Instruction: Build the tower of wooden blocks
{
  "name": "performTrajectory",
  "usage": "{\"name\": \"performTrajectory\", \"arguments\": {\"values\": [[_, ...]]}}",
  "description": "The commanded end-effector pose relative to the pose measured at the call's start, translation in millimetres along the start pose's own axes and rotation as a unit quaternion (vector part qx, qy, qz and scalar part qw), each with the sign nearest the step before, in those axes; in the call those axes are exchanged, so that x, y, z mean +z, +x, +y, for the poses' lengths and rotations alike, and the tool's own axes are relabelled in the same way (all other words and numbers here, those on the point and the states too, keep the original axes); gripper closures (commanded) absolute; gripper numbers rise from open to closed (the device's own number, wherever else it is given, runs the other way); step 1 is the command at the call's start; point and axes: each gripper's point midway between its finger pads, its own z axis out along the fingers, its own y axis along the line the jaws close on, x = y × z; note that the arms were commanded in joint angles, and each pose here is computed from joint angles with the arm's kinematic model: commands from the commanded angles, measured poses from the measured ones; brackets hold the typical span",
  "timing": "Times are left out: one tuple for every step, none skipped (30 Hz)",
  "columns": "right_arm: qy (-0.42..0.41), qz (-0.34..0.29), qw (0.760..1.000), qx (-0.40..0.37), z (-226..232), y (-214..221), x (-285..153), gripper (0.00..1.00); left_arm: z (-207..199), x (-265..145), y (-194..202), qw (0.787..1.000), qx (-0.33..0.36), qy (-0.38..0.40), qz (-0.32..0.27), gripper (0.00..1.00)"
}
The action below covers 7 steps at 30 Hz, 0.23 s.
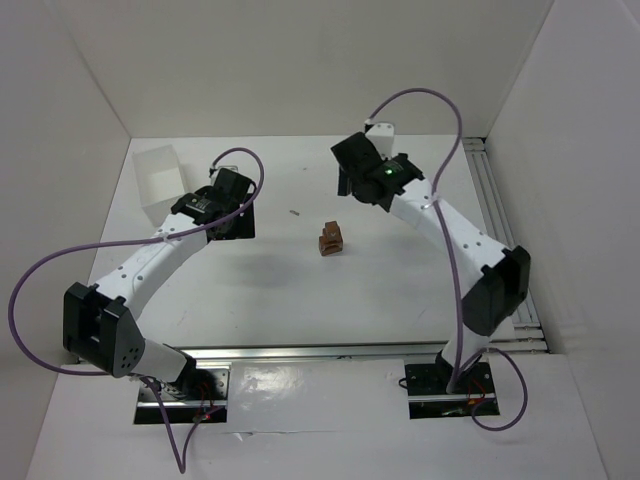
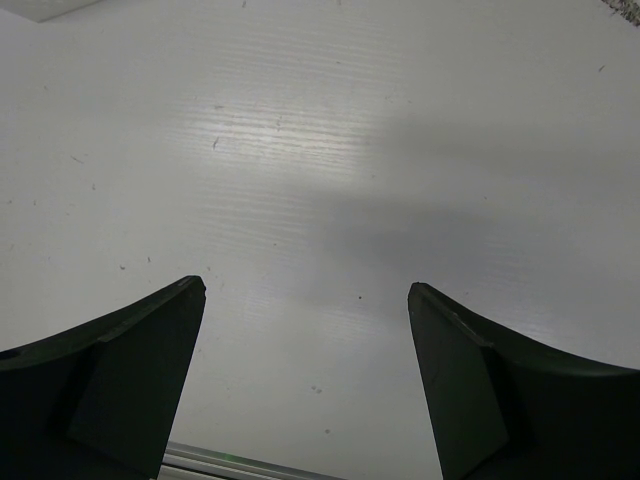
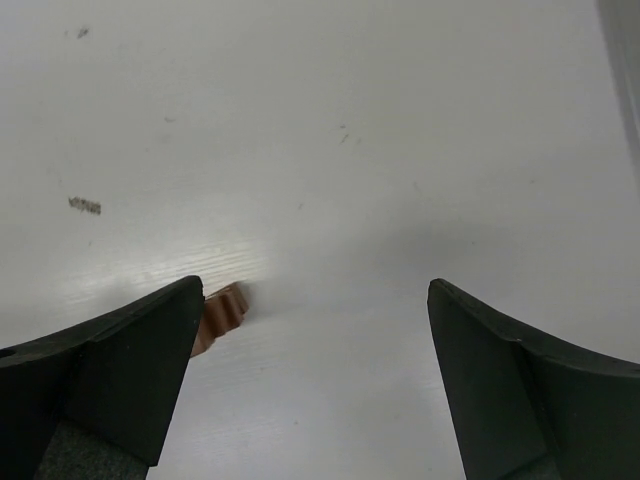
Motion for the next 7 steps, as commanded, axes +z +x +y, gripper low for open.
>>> {"name": "performTrajectory", "arguments": {"values": [[0.061, -0.039, 0.996, 0.050, -51, -14, -18, 0.00, 6, -21, -23, 0.999, -0.023, 0.004, -0.039, 0.04], [0.057, -0.045, 0.996, 0.057, -58, -16, -27, 0.00, 10, -25, -26, 0.999, -0.020, 0.002, -0.044, 0.04], [0.064, -0.039, 0.995, 0.058, -66, -8, -25, 0.00, 10, -25, -26, 0.999, -0.020, 0.001, -0.044, 0.04], [0.068, -0.039, 0.995, 0.061, -74, -5, -27, 0.00, 13, -25, -24, 0.999, -0.021, -0.003, -0.040, 0.04], [0.057, -0.046, 0.995, 0.072, -79, -7, -36, 0.01, 15, -29, -29, 0.998, -0.025, -0.004, -0.049, 0.04], [0.063, -0.040, 0.995, 0.070, -87, 1, -30, 0.01, 15, -29, -29, 0.998, -0.026, -0.004, -0.049, 0.04], [0.058, -0.037, 0.995, 0.070, -89, 5, -33, 0.01, 15, -29, -29, 0.998, -0.026, -0.004, -0.049, 0.04]]}}
